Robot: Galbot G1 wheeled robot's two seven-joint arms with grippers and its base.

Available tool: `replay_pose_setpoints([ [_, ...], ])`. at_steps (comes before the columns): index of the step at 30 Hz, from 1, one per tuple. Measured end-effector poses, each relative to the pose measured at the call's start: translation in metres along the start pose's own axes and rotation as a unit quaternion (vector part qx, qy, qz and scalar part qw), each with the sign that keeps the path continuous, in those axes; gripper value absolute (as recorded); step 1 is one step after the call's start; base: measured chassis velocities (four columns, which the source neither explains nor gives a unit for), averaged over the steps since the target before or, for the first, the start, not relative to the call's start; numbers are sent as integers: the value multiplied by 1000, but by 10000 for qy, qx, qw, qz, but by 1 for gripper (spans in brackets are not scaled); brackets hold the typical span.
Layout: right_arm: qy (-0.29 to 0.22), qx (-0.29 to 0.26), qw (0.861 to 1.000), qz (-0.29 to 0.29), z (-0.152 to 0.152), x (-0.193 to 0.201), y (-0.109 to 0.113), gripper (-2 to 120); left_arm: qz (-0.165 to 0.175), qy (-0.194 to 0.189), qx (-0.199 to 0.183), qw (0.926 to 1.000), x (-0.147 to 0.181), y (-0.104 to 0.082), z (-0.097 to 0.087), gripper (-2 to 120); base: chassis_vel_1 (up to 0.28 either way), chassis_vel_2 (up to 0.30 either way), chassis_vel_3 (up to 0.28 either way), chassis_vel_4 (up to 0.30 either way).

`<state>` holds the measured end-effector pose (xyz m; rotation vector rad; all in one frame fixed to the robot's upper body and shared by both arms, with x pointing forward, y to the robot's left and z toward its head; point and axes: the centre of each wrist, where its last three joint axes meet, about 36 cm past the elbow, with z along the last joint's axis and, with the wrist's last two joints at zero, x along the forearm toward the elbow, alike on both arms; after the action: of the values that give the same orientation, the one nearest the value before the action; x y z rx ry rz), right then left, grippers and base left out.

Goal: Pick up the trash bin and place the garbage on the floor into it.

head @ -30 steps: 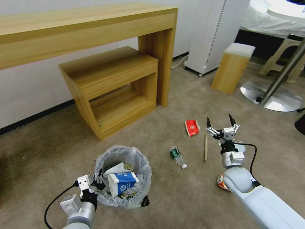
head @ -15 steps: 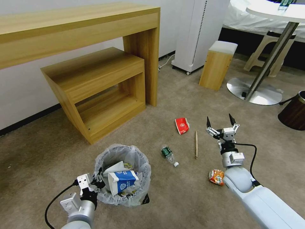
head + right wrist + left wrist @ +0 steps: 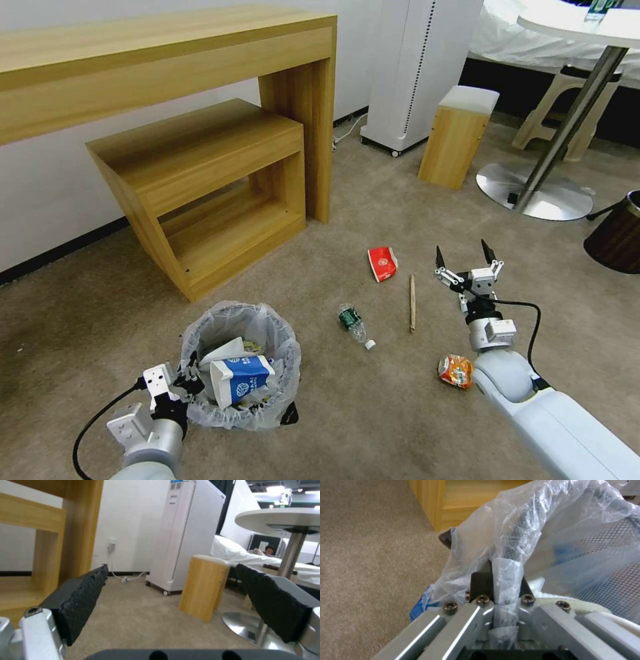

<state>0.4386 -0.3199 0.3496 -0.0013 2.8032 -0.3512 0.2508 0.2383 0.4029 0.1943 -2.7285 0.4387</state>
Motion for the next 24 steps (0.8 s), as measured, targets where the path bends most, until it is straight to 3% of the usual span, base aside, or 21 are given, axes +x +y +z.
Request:
replay_pose_setpoints([
  [8, 29, -43, 10000, -18, 4, -1, -5, 96, -223, -5, -44, 9997, 1, 15, -9, 1, 0, 0, 0, 0],
  [24, 204, -16, 9998, 72, 14, 6, -22, 96, -255, 23, -9, 9997, 1, 11, -4, 1, -22, 24, 26, -26],
])
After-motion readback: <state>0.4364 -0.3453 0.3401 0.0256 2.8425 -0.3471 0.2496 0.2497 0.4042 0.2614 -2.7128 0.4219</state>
